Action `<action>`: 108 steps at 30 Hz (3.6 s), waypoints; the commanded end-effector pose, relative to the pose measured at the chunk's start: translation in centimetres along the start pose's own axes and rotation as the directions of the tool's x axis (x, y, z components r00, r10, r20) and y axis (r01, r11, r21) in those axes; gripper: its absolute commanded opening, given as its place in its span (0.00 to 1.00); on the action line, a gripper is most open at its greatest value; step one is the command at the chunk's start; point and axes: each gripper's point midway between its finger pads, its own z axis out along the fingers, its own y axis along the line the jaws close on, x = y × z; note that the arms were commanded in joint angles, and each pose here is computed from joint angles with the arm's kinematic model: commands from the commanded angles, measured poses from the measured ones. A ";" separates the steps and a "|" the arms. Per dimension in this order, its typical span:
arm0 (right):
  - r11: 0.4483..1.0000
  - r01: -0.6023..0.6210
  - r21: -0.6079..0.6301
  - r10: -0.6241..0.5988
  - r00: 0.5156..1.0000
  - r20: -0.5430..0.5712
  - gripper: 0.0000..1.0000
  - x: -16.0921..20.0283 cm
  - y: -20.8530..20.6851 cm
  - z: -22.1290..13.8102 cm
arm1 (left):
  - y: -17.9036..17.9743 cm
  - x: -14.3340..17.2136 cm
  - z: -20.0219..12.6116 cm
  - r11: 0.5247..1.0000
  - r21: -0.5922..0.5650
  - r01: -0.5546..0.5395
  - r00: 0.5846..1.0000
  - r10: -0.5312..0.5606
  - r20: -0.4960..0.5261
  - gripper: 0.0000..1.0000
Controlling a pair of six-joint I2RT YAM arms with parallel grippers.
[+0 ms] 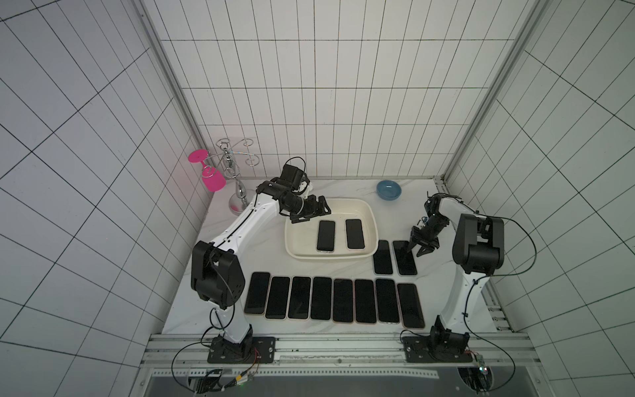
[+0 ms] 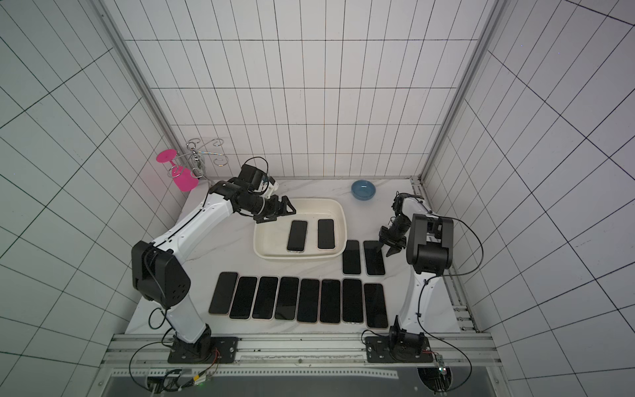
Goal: Take the phone out of the storage box
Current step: Place the phone at the center of the board, then pick up the phone from the storage box.
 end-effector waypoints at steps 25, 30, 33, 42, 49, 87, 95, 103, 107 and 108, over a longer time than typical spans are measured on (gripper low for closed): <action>0.999 0.021 0.036 -0.022 0.999 0.048 0.46 0.7 1.1 -0.2 | 1.4 -0.7 0.4 0.998 -0.052 0.022 0.998 -0.019 0.052 0.98; 0.998 0.041 0.047 -0.052 0.960 0.274 0.61 -0.4 2.6 -6.5 | 3.7 -2.0 2.3 0.973 -0.227 0.039 0.997 -0.022 0.074 0.98; 0.996 0.079 0.048 -0.091 0.926 0.367 0.71 0.3 4.1 -9.7 | 4.1 -2.0 4.5 0.932 -0.360 -0.046 0.998 0.056 0.017 0.98; 0.976 0.210 0.057 -0.211 0.847 0.487 0.79 2.2 8.9 -13.4 | 5.1 -0.1 11.0 0.836 -0.529 -0.144 0.990 0.125 -0.072 0.98; 0.965 0.260 0.036 -0.243 0.837 0.491 0.80 2.3 10.2 -13.9 | 5.8 1.4 13.5 0.812 -0.560 -0.164 0.986 0.121 -0.113 0.98; 0.909 0.390 -0.148 -0.300 0.857 0.418 0.80 2.4 15.3 -12.0 | 7.5 3.3 14.6 0.854 -0.498 -0.151 0.980 0.064 -0.186 0.57; 0.766 0.454 -0.456 -0.322 0.884 0.339 0.79 2.9 22.5 -11.9 | 3.0 2.5 10.3 0.901 -0.383 -0.204 0.975 0.152 -0.161 0.52; 0.720 0.448 -0.530 -0.380 0.893 0.239 0.75 2.7 27.3 -8.4 | 0.7 3.4 7.4 0.924 -0.304 -0.233 0.967 0.189 -0.168 0.52; 0.698 0.456 -0.552 -0.407 0.887 0.219 0.74 3.3 28.8 -7.3 | 0.5 3.7 7.1 0.926 -0.298 -0.234 0.967 0.190 -0.171 0.51; 0.700 0.452 -0.553 -0.410 0.888 0.208 0.73 3.4 28.9 -6.8 | 0.3 3.7 7.0 0.927 -0.292 -0.234 0.967 0.190 -0.170 0.51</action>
